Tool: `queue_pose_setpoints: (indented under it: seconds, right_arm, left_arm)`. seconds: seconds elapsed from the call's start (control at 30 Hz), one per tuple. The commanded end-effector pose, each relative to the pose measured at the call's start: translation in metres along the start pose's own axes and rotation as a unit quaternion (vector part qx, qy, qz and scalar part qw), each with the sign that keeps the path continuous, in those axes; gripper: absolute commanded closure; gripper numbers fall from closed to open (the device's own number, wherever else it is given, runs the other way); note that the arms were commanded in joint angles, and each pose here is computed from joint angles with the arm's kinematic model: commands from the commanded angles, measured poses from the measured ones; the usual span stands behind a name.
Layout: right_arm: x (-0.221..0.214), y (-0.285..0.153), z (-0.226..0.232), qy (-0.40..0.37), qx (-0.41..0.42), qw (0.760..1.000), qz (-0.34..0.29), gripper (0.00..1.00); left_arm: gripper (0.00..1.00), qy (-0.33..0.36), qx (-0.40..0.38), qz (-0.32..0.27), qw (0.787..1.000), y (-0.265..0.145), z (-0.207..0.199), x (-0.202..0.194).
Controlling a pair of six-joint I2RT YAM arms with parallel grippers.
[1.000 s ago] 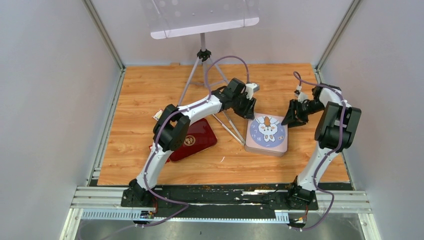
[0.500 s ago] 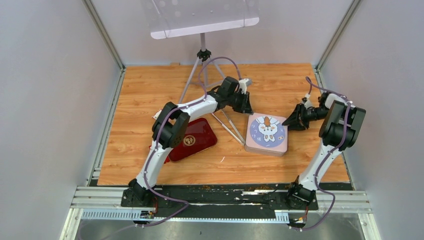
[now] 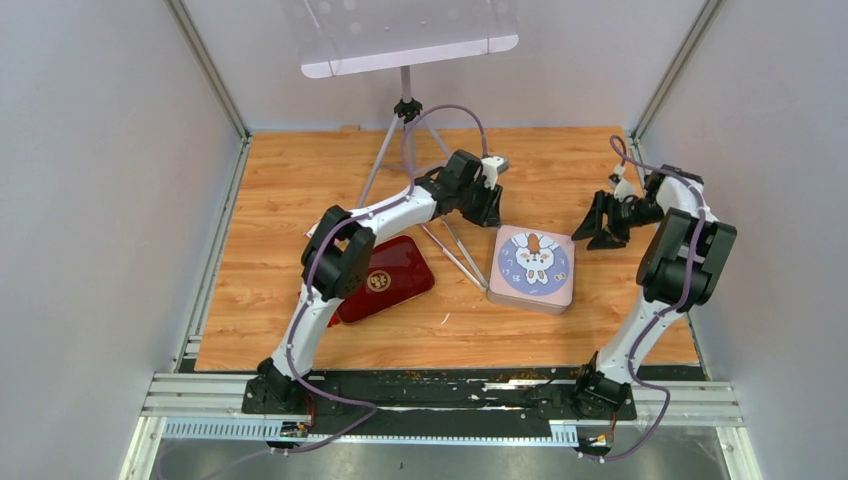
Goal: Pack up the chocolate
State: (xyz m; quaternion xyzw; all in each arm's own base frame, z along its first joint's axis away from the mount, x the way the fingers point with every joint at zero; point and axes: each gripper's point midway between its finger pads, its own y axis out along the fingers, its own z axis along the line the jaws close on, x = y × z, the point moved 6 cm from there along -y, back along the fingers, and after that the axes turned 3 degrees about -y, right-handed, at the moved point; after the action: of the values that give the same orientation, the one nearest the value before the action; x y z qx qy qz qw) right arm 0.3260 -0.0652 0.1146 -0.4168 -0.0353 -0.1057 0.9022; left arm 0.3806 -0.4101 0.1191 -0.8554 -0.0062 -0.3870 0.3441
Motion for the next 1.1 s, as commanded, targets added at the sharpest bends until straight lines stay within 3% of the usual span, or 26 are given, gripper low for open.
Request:
queue_pose_setpoints:
  seconds: [0.0,0.17,0.27,0.37,0.6,0.9,1.07]
  right_arm:
    - [0.020,-0.055,0.036,-0.146,-0.025,0.985,-0.085,0.45]
    - [0.023,-0.046,0.053,-0.188,-0.003,0.978,-0.088,0.79]
    - [0.019,-0.024,0.051,-0.184,0.009,0.981,-0.054,0.89]
    - [0.016,-0.002,0.033,-0.143,0.008,0.989,-0.027,0.92]
    - [0.006,0.040,-0.012,-0.074,-0.006,0.997,0.032,0.96]
    - [0.019,-0.019,0.052,-0.184,0.040,0.981,-0.049,0.94]
    - [-0.012,-0.027,0.068,-0.208,0.052,0.976,-0.037,0.93]
  left_arm:
    - [0.61,0.087,-0.002,-0.050,0.995,-0.052,-0.021,0.045]
    - [0.80,0.067,-0.085,-0.051,0.993,-0.055,-0.040,0.032]
    - [0.89,0.041,-0.141,-0.038,0.988,-0.041,-0.043,0.017]
    - [0.96,0.008,-0.152,-0.014,0.988,-0.017,-0.033,0.001]
    - [0.98,-0.024,-0.082,0.042,0.995,0.022,0.014,-0.040]
    - [0.97,0.040,-0.137,-0.051,0.988,-0.032,-0.030,0.033]
    - [0.97,0.045,-0.198,-0.058,0.978,-0.056,-0.053,0.031]
